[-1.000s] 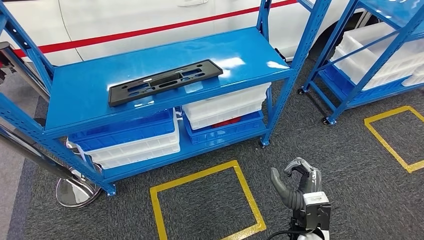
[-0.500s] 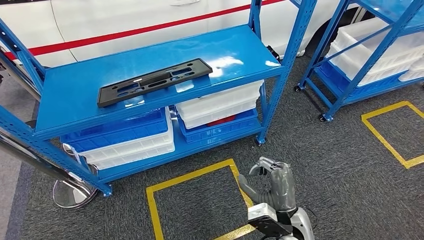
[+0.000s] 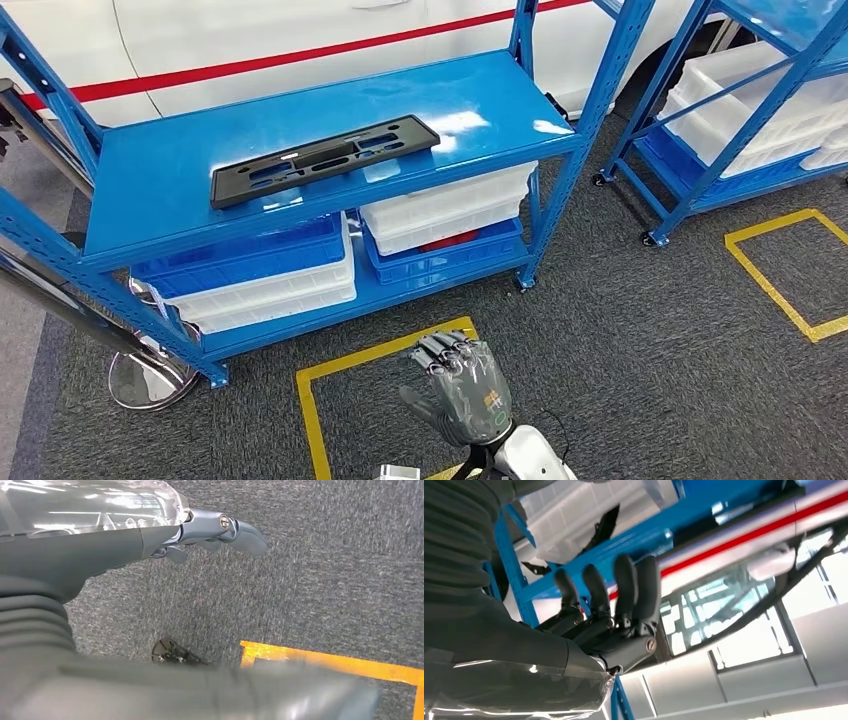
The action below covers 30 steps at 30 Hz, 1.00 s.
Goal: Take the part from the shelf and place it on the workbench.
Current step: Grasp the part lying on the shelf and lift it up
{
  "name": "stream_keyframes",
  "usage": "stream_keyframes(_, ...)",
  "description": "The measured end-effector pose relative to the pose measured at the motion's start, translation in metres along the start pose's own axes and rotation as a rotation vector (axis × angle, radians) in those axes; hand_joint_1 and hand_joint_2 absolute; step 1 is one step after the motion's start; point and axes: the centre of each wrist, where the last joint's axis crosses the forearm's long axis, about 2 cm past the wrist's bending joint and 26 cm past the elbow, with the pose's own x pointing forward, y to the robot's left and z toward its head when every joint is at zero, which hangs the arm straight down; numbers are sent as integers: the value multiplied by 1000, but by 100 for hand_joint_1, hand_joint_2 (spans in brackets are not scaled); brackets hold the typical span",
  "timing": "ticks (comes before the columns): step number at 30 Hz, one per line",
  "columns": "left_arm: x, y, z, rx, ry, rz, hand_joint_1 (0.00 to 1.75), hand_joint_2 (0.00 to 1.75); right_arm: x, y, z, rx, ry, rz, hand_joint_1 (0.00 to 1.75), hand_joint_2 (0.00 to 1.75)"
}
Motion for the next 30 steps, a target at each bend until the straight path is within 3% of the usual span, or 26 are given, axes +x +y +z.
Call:
stream_keyframes(1,0,0,0,-1,0,2,0,0,-1,-2,-3,-9,-6,1,0,175)
stream_keyframes(21,2,1,-3,-60,4,68,0,0,-1,-15,-59,-105,-88,67,0,175)
stream_keyframes(30,6,-1,-5,-83,-2,70,0,0,-17,49,-53,101,-163,159,0,175)
